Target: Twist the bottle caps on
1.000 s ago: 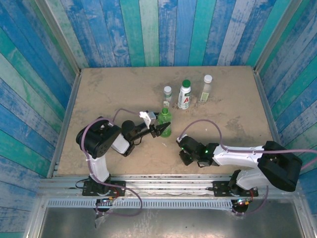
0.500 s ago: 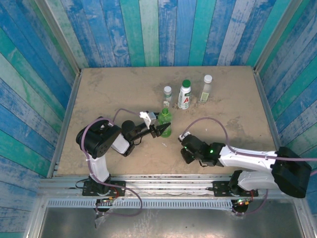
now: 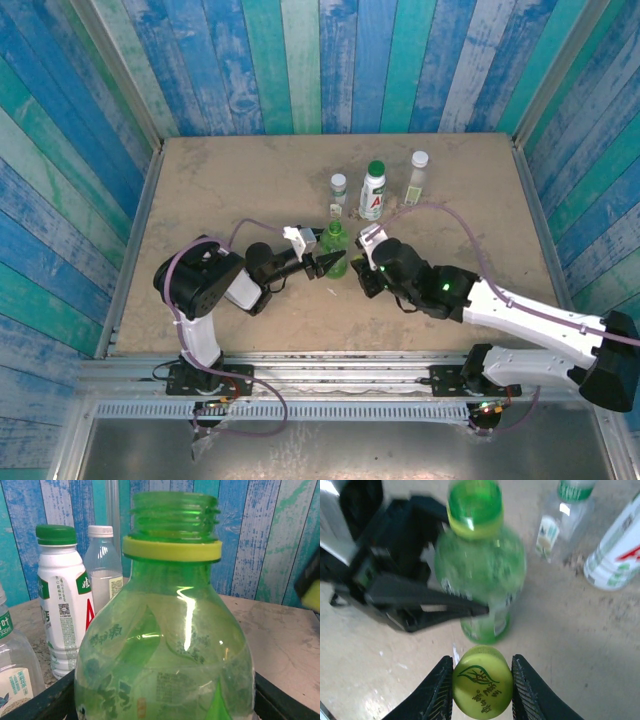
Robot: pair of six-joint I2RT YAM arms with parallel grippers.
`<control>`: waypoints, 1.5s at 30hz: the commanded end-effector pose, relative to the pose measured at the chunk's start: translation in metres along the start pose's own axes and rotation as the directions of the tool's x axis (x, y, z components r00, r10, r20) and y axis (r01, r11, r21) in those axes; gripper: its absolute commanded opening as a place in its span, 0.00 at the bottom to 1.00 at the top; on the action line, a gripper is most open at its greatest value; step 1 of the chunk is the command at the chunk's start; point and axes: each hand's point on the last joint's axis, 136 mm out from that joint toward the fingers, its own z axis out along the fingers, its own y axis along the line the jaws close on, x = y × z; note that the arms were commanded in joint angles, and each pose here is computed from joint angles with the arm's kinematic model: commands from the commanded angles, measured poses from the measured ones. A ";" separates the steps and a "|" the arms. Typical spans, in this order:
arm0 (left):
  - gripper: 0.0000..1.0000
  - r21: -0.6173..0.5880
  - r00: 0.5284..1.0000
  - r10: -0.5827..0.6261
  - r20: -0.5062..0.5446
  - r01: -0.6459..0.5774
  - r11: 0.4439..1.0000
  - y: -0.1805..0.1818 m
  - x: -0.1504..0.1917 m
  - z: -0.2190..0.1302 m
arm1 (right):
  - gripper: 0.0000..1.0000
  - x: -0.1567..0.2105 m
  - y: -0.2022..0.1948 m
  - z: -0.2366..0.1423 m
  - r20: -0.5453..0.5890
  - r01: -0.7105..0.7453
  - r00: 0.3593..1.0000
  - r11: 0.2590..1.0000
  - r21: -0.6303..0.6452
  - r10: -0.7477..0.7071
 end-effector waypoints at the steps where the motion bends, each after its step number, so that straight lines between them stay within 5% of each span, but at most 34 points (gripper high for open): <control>1: 0.67 0.031 0.999 0.038 0.020 -0.039 0.999 -0.003 -0.002 0.002 | 0.25 -0.024 -0.001 -0.001 0.021 0.070 0.997 0.997 0.013 -0.071; 13: 0.65 0.079 0.999 0.034 0.024 -0.036 0.996 -0.010 -0.005 0.004 | 0.25 -0.069 0.000 0.023 -0.003 0.093 0.996 0.993 -0.070 -0.093; 45: 0.64 0.094 1.000 0.031 0.002 -0.031 0.995 -0.011 -0.001 0.007 | 0.27 -0.029 0.004 0.045 -0.329 0.151 0.926 0.980 -0.129 -0.186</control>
